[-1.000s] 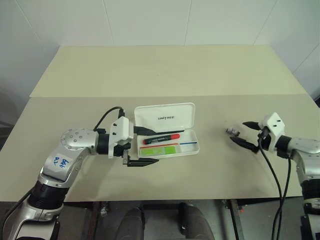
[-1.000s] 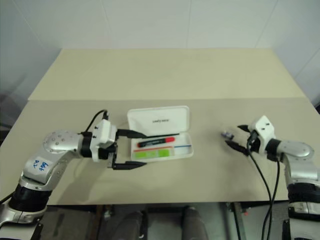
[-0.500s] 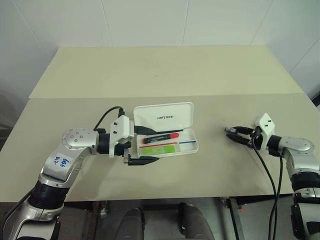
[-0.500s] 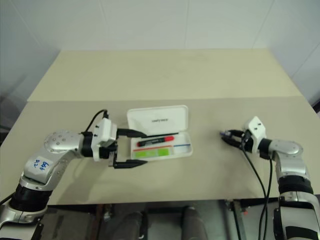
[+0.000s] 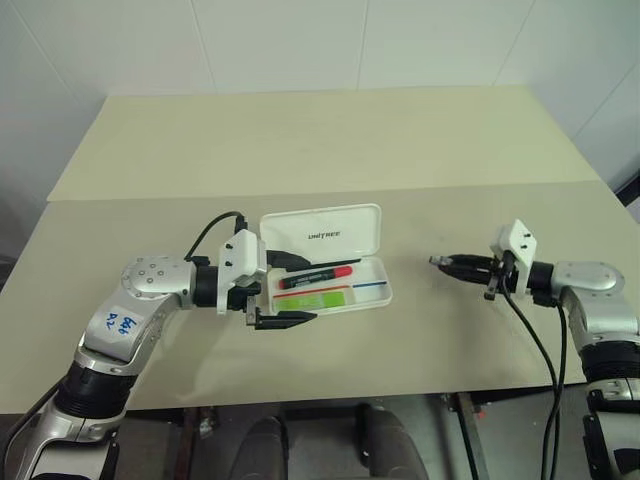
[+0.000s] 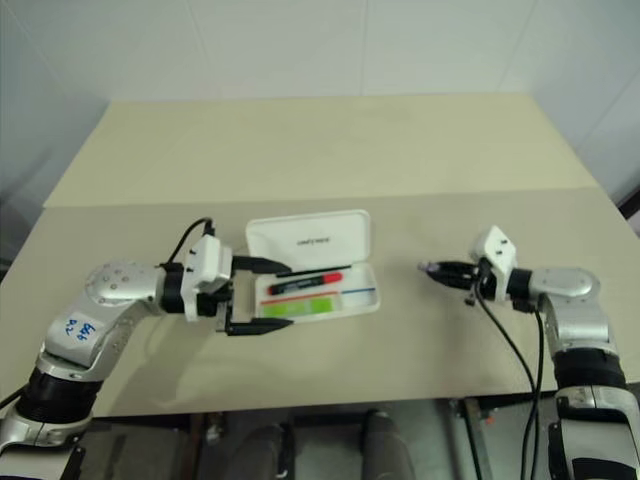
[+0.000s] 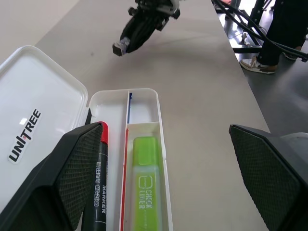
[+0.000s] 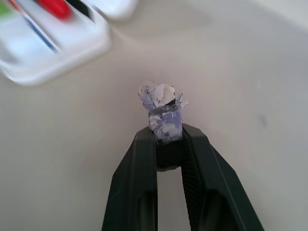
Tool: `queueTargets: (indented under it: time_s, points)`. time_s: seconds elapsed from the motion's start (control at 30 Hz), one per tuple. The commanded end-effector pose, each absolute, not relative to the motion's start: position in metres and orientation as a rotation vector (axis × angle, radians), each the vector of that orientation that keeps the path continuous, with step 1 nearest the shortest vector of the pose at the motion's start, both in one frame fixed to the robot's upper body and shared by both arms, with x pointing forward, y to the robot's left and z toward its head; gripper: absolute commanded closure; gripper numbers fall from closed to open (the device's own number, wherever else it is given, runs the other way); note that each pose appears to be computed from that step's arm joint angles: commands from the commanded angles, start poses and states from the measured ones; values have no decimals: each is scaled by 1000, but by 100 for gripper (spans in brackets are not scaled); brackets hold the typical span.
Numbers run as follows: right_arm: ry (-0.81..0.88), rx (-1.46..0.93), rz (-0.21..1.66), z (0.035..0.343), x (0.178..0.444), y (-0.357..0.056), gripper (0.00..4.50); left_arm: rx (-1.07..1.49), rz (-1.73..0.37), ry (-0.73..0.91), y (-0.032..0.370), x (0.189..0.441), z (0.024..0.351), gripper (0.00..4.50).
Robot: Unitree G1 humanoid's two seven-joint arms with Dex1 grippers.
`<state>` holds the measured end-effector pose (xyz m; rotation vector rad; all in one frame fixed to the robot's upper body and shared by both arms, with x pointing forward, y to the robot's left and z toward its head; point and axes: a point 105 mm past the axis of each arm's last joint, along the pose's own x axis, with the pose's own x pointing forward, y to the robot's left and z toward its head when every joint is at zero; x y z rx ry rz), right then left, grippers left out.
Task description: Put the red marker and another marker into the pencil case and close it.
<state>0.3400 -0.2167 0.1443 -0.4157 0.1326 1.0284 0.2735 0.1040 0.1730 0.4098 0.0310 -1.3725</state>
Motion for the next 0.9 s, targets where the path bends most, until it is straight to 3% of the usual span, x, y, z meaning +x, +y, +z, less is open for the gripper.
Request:
queueTargets:
  time_s: [0.03,0.27,0.9]
  points:
    - [81,-420,1161,159,328,-186,416,438,-1369,7,109,269,180,0]
    - [66,-411,1438,155,304,-119,416,440,-1367,23,114,263,175,0]
    - [119,-464,1504,138,326,-119,416,443,-1327,22,118,258,176,0]
